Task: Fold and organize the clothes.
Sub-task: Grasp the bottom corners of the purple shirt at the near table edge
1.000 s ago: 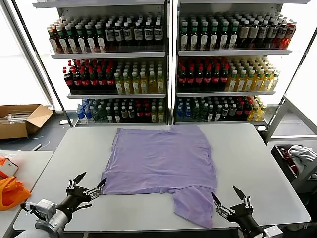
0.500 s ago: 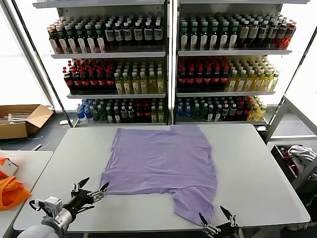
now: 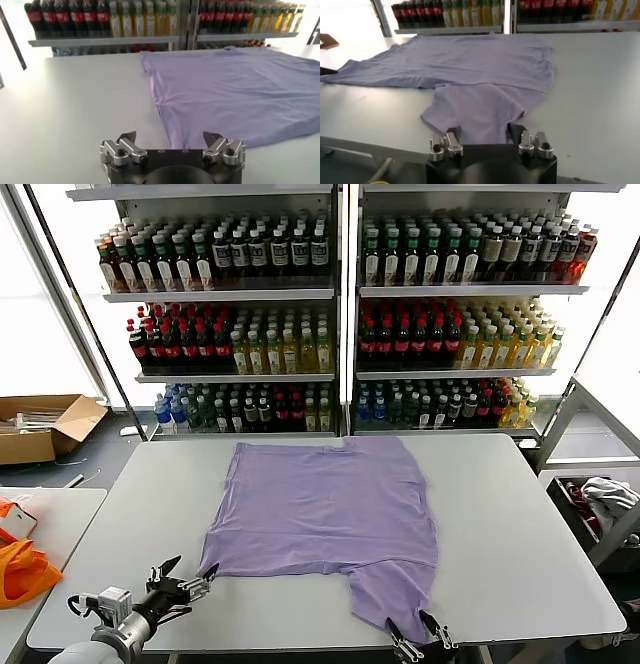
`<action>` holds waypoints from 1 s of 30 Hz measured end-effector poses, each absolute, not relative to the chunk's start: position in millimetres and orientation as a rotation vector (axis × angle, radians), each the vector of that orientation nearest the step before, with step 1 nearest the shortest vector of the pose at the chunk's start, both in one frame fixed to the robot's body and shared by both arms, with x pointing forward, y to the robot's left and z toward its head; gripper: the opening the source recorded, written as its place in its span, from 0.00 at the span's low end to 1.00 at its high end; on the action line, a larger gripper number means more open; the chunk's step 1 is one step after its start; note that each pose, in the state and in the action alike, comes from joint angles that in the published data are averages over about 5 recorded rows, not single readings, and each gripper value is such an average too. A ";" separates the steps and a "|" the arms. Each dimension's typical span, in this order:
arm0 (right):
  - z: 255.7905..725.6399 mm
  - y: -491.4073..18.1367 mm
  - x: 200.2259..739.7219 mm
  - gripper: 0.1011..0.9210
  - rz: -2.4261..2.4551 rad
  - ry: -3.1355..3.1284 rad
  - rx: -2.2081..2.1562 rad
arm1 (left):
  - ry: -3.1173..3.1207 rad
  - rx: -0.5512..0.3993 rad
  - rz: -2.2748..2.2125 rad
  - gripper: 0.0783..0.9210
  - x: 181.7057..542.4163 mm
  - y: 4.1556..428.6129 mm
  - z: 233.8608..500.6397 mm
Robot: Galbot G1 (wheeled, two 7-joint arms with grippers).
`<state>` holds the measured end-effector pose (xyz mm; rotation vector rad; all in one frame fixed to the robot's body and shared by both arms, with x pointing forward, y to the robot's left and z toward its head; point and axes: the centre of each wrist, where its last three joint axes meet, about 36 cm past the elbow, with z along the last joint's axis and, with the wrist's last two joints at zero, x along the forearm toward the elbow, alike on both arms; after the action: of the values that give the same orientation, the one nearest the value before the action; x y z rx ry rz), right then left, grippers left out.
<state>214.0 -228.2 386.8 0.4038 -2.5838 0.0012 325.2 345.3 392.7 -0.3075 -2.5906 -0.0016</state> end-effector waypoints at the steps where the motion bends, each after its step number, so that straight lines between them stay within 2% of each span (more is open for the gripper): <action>1: 386.4 -228.3 213.9 0.34 0.002 -2.584 0.405 | -2.590 -0.308 0.001 0.88 325.7 344.6 391.5; 5: 383.9 -228.8 212.5 0.20 0.004 -2.583 0.408 | -2.589 -0.314 0.008 0.83 327.0 340.9 386.4; 11: 381.6 -229.8 210.2 0.02 0.004 -2.584 0.417 | -2.585 -0.322 0.001 0.63 327.3 336.1 379.1; 25: 387.3 -236.8 212.8 0.01 -0.006 -2.647 0.508 | -2.595 -0.334 0.007 0.15 322.6 330.1 371.8; 30: 395.5 -243.4 212.0 0.01 -0.002 -2.689 0.566 | -2.601 -0.342 0.007 0.03 318.0 327.6 374.9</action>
<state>212.0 -243.4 395.5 0.5664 -2.6894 -0.0022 318.0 327.6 374.9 -0.3416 -2.6005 0.0072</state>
